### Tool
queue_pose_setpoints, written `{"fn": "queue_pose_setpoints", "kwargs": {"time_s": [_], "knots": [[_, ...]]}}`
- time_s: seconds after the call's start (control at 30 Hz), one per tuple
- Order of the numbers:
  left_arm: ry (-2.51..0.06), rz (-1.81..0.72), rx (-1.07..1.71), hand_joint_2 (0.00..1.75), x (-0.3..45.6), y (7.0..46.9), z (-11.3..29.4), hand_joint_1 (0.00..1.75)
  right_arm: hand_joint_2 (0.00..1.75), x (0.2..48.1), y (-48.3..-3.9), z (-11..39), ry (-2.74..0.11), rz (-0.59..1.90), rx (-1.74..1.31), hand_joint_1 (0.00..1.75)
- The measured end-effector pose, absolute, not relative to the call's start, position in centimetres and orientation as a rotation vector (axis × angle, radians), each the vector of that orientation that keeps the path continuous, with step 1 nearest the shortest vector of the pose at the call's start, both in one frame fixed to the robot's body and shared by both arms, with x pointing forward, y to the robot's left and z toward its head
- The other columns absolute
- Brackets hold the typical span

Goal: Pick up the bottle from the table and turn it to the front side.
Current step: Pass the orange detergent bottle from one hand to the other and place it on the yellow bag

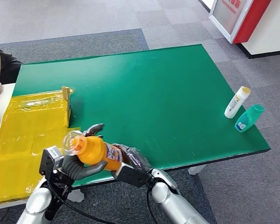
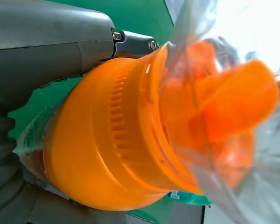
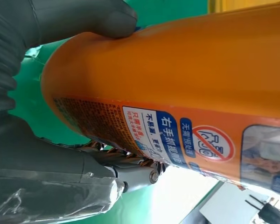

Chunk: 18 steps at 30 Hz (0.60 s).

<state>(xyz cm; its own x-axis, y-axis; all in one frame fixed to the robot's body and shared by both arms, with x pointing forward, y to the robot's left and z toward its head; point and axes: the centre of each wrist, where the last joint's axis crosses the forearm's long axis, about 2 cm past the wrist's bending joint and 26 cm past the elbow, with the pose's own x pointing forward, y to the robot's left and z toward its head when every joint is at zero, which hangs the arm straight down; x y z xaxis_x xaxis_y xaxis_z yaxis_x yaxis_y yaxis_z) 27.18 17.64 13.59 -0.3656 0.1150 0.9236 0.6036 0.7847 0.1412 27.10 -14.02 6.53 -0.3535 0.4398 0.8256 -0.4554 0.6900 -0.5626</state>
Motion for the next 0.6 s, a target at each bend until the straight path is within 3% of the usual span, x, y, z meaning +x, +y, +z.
{"fn": "queue_pose_setpoints", "kwargs": {"time_s": [0.07, 0.1, 0.2, 0.23, 0.27, 0.6], "knots": [[-1.905, -0.569, -0.546, 1.75, 27.1, 17.5, 13.7, 1.75, 1.75, 27.1, -14.0, 6.5, -1.697, 0.927, 0.011, 1.72], [-1.907, -0.567, -0.548, 1.75, 27.1, 17.5, 13.7, 1.75, 1.75, 27.1, -14.0, 6.5, -1.697, 0.928, 0.011, 1.55], [-1.909, -0.563, -0.553, 1.75, 27.0, 17.3, 13.7, 1.75, 1.75, 27.1, -14.0, 6.5, -1.698, 0.93, 0.006, 0.35], [-1.911, -0.563, -0.553, 1.75, 27.0, 17.3, 13.7, 1.75, 1.75, 27.1, -14.0, 6.5, -1.698, 0.932, 0.004, 0.08], [-1.913, -0.563, -0.555, 1.75, 27.0, 17.3, 13.8, 1.75, 1.75, 27.0, -14.0, 6.5, -1.697, 0.933, 0.002, 0.0], [-1.976, -0.586, -0.486, 1.75, 27.6, 17.6, 15.8, 1.75, 1.75, 26.7, -14.8, 6.7, -1.698, 0.841, -0.021, 0.0]]}}
